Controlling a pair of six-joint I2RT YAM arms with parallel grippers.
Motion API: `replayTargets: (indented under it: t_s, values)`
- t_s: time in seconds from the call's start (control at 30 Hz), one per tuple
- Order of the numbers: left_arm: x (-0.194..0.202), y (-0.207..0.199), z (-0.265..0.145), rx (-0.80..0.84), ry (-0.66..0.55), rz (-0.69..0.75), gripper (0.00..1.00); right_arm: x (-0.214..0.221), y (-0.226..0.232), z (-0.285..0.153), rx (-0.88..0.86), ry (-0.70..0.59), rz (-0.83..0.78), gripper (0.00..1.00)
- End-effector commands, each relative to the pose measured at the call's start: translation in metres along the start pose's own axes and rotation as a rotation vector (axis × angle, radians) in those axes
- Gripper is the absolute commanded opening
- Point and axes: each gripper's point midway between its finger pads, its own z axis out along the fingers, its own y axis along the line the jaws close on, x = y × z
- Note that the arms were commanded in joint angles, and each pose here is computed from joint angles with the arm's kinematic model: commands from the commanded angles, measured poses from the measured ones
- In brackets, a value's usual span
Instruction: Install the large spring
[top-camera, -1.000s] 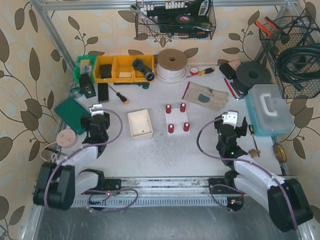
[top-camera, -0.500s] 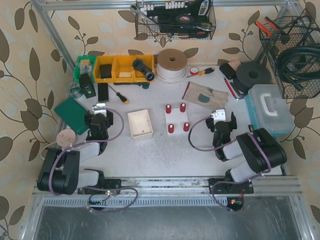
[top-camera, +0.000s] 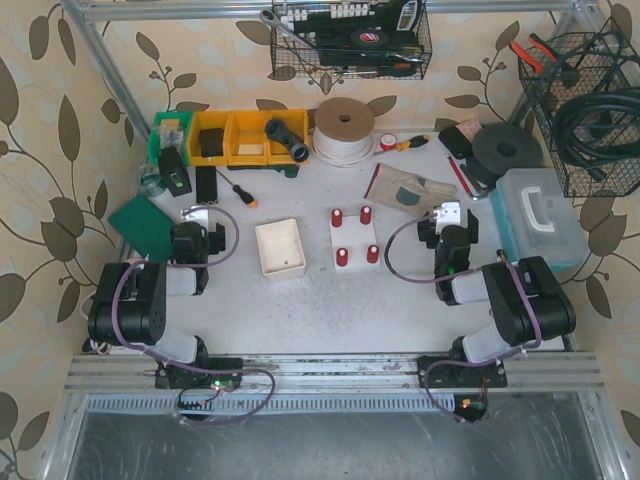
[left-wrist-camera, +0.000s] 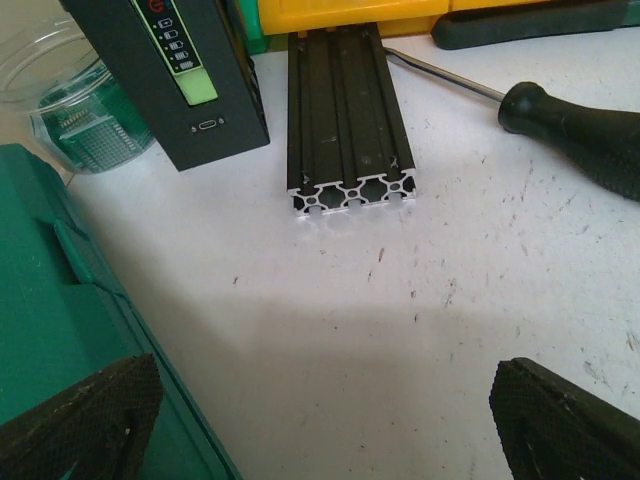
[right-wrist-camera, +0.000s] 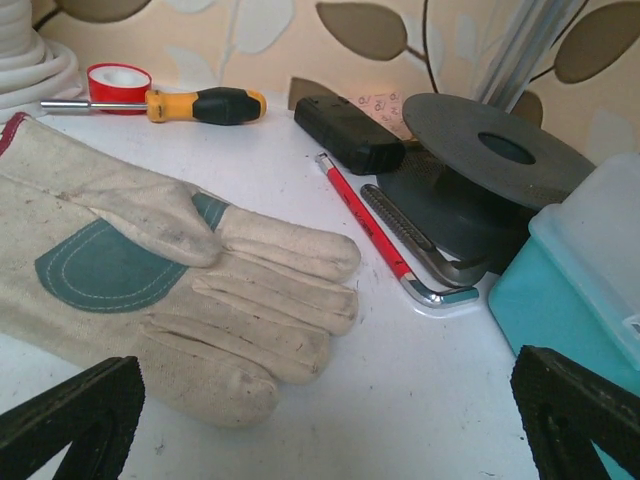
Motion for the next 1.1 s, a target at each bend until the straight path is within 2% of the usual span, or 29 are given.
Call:
replayTargets:
  t_s: [0.0, 1.07]
  values:
    - [-0.0139, -0.0015, -0.0033, 0.024, -0.043, -0.048, 0.92, 0.0041, 0.0047, 0.0045, -0.026, 0.041, 0.016, 1.00]
    - [-0.0128, -0.0029, -0.0014, 0.027, -0.033, -0.041, 0.93, 0.0038, 0.0022, 0.0068, -0.024, 0.050, 0.028, 1.00]
